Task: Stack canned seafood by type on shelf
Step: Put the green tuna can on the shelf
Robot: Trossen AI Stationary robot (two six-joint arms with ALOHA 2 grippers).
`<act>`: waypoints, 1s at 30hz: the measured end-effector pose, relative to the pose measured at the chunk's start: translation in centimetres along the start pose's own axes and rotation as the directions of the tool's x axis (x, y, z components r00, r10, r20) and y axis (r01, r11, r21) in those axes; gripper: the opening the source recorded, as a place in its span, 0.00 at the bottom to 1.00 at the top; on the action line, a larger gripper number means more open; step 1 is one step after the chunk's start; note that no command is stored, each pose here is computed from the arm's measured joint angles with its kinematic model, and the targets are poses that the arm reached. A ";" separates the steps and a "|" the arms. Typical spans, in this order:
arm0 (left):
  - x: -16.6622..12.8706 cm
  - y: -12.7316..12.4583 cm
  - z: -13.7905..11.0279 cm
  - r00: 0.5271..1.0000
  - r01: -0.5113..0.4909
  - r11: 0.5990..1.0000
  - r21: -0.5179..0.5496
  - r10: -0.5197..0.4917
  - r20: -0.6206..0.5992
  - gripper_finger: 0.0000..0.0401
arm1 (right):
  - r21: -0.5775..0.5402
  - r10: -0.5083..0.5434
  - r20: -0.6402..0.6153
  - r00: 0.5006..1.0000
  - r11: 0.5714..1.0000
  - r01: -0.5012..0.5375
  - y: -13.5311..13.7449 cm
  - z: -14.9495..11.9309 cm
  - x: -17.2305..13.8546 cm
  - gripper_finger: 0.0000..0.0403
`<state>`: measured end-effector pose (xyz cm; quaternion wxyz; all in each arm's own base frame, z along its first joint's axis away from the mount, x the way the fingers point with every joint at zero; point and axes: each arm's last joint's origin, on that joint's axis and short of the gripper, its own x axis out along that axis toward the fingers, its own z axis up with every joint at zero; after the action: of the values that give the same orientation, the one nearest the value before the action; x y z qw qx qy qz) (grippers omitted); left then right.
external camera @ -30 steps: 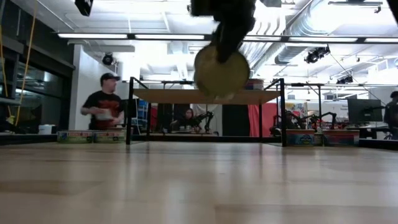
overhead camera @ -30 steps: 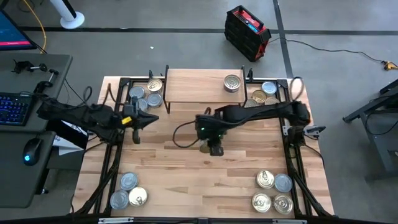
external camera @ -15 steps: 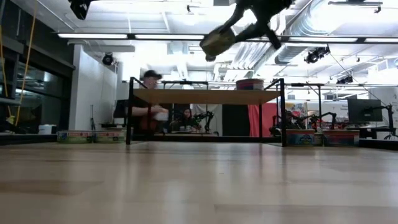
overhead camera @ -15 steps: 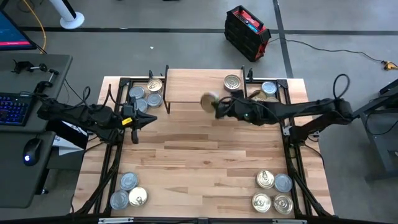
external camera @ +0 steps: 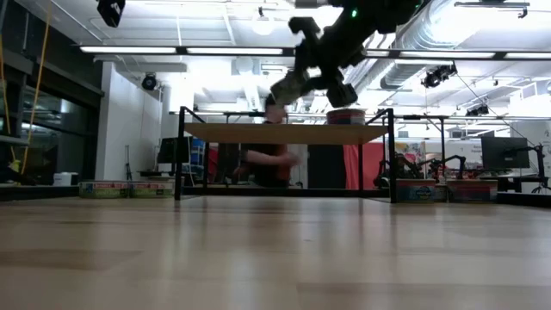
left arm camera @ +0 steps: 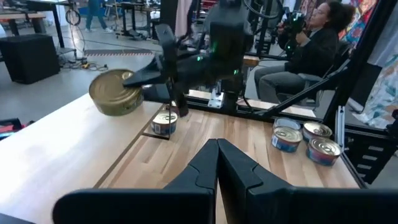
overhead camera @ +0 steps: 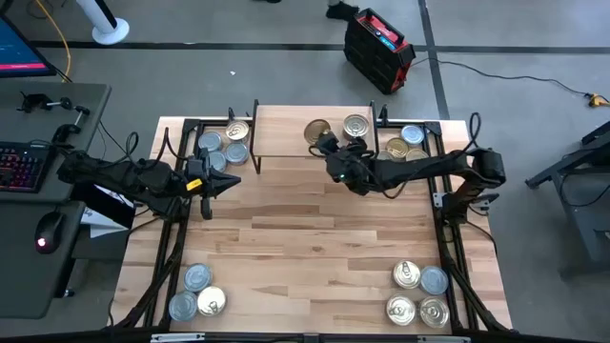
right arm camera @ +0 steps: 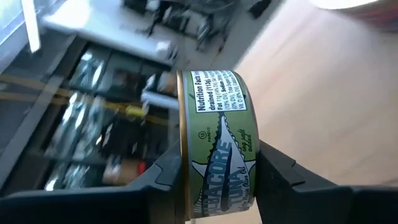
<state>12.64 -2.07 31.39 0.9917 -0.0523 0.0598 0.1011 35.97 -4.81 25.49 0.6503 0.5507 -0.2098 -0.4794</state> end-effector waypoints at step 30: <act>0.0 0.0 0.0 1.000 -0.001 1.000 -0.006 0.001 -0.001 0.00 | 0.112 -0.169 -0.057 0.984 0.978 0.174 -1.7 1.8 2.1 0.65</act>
<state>12.64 -2.07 31.37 0.9914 -0.0555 0.0601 0.1018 34.85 -7.42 23.92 0.5780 0.6149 -0.1739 -0.5075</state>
